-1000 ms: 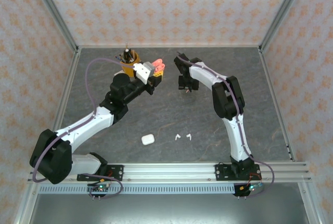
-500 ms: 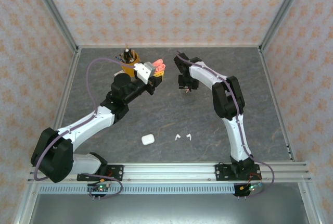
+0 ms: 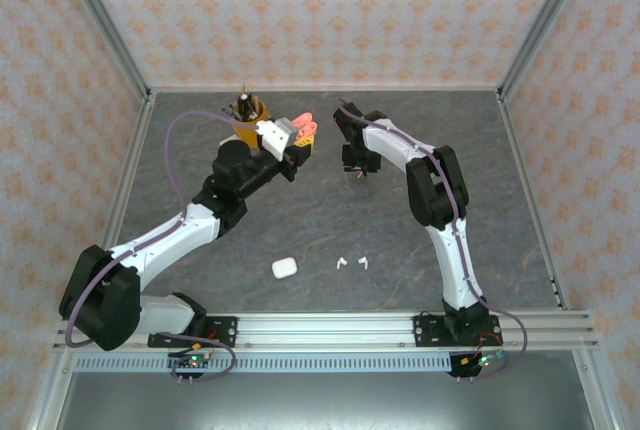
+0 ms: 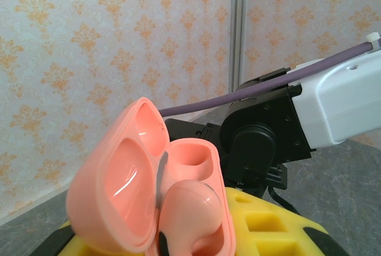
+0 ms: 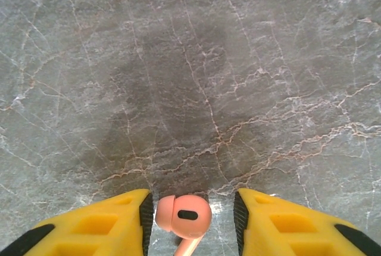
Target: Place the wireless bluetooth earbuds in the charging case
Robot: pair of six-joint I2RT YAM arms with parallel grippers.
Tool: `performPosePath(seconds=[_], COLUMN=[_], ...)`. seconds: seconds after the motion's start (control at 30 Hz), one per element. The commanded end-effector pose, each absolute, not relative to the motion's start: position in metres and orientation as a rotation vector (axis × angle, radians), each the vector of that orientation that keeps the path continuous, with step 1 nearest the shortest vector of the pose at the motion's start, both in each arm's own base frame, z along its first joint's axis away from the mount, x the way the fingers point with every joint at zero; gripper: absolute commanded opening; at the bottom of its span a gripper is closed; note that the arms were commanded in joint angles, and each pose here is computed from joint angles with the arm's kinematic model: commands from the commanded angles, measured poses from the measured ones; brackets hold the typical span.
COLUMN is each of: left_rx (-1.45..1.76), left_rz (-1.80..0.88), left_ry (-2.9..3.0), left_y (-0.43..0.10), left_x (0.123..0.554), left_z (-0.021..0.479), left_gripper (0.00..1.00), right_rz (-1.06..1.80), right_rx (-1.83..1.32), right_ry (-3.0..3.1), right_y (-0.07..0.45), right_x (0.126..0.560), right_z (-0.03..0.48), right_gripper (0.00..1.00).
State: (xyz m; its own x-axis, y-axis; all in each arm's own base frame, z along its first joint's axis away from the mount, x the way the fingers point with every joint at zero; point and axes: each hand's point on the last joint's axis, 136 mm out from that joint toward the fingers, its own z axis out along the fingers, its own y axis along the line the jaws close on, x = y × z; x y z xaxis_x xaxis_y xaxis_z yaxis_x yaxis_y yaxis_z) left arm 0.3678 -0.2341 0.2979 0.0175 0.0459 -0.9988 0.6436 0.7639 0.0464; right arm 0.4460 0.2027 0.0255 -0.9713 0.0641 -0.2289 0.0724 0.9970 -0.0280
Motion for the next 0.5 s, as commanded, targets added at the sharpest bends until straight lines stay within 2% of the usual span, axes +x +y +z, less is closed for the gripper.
performPosePath(seconds=[0.0,0.47], left_rx=[0.574,0.569], left_rz=[-0.528,-0.542], left_ry=[1.446,1.443], left_y=[-0.235,-0.234], left_x=[0.369,0.366], left_z=[0.312,0.317], left_gripper=[0.0,0.0], right_rz=[-0.085,-0.004], right_rx=[0.109,0.028], right_ry=[2.928,2.896], right_y=[0.198,0.201], right_x=[0.442,0.434], right_z=[0.016,0.031], right_gripper=[0.38,0.25])
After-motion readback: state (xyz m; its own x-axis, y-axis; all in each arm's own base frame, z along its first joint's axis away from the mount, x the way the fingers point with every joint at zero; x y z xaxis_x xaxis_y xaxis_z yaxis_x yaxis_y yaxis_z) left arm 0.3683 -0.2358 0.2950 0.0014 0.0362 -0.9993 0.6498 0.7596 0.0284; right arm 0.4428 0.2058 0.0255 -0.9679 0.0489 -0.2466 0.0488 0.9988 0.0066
